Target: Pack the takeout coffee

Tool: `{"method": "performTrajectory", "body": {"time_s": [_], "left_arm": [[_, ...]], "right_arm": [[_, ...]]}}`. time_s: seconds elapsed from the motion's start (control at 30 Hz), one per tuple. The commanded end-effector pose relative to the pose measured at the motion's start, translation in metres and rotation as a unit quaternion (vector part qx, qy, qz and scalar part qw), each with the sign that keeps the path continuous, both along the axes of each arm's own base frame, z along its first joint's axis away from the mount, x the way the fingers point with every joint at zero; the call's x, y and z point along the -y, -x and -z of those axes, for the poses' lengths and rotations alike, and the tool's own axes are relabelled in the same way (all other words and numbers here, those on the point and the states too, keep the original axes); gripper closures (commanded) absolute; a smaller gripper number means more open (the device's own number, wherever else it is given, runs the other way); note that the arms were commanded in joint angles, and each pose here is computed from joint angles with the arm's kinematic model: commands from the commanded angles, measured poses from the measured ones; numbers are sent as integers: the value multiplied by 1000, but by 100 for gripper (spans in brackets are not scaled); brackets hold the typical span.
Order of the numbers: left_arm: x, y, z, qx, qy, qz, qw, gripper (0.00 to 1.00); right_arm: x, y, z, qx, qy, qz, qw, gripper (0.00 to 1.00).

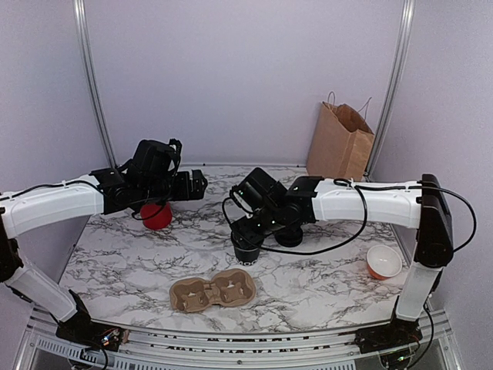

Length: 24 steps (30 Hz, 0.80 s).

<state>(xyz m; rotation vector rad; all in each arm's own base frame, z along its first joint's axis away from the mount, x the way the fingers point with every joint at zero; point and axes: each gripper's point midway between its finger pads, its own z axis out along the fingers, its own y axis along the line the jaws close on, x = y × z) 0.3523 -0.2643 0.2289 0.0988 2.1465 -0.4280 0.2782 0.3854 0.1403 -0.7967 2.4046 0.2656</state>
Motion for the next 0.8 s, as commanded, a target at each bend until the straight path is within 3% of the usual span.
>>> {"method": "performTrajectory", "body": {"time_s": [0.0, 0.77], "left_arm": [[-8, 4, 1, -5, -1, -6, 1000, 1], [-5, 2, 8, -16, 4, -1, 1000, 1]], "right_arm": [[-7, -1, -8, 10, -2, 7, 1000, 22], [4, -1, -20, 34, 7, 35, 999, 39]]}}
